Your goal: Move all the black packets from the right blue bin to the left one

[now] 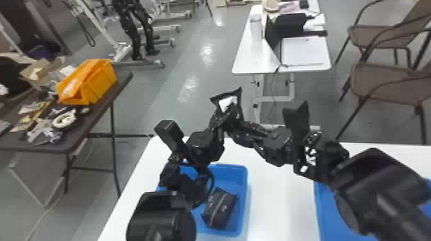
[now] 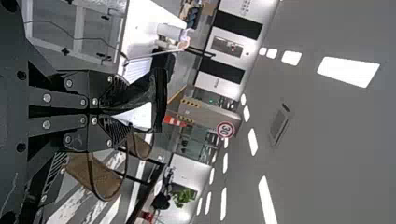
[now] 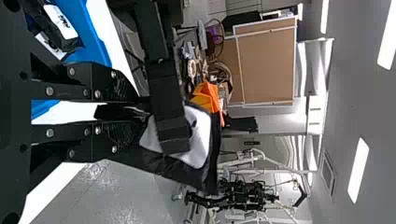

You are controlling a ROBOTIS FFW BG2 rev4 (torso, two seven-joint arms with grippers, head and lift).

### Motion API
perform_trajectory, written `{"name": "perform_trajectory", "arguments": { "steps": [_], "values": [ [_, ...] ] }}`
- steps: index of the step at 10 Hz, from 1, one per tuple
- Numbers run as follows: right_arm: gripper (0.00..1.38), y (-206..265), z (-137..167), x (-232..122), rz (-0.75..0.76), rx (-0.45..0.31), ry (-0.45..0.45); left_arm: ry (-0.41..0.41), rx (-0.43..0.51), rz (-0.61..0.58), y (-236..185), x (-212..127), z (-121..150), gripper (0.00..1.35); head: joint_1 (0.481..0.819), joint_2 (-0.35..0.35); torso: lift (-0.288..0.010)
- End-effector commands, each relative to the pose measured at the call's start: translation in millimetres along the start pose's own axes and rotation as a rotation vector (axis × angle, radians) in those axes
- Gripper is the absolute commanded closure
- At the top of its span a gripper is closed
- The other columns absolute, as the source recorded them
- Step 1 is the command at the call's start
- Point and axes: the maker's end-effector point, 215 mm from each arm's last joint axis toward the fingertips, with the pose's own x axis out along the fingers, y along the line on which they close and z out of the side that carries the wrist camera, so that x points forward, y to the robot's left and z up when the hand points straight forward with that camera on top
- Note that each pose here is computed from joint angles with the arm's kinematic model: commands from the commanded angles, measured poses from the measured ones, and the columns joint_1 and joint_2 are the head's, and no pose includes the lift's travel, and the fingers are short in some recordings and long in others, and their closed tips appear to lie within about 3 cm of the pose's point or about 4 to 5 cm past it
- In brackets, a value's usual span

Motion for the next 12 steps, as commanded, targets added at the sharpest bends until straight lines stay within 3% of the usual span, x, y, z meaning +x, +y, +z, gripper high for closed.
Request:
{"name": "perform_trajectory", "arguments": {
  "steps": [1, 2, 4, 6, 7, 8, 9, 10, 12],
  "values": [
    [0.11, -21.0, -6.1, -19.3, -0.067, 0.038, -0.024, -0.038, 0.019, 0.048, 17.1, -11.6, 9.0, 1.23, 0.695, 0.29, 0.0],
    [0.05, -49.3, -12.8, -46.7, -0.16, 0.063, -0.036, -0.05, 0.082, 0.118, 45.1, -30.5, 13.0, 1.23, 0.695, 0.29, 0.0],
    [0.2, -107.5, -42.2, -127.9, -0.41, 0.211, -0.099, 0.051, 0.252, 0.281, 112.6, -96.8, -15.8, 1.23, 0.695, 0.277, 0.0],
    [0.21, -127.1, -63.4, -195.4, -0.548, 0.249, -0.092, 0.162, 0.305, 0.338, 135.7, -143.3, -51.6, 1.22, 0.695, 0.259, 0.0],
    [0.21, -124.1, -71.3, -212.7, -0.565, 0.259, -0.077, 0.206, 0.299, 0.342, 137.4, -153.3, -67.1, 1.2, 0.695, 0.241, 0.0],
    [0.21, -120.9, -77.0, -226.5, -0.582, 0.263, -0.07, 0.193, 0.291, 0.337, 132.7, -156.8, -66.9, 0.71, 0.695, 0.226, 0.0],
    [0.22, -119.2, -77.8, -234.0, -0.604, 0.251, -0.063, 0.15, 0.318, 0.311, 119.5, -151.2, -53.9, 0.07, 0.695, 0.213, 0.0],
    [0.22, -118.1, -78.3, -241.9, -0.625, 0.227, -0.056, 0.132, 0.32, 0.281, 102.7, -143.2, -43.8, 0.0, 0.695, 0.198, 0.0],
    [0.22, -110.1, -82.6, -254.8, -0.643, 0.236, -0.067, 0.048, 0.281, 0.251, 68.9, -146.6, -27.9, 0.04, 0.695, 0.167, 0.0]
  ]
}}
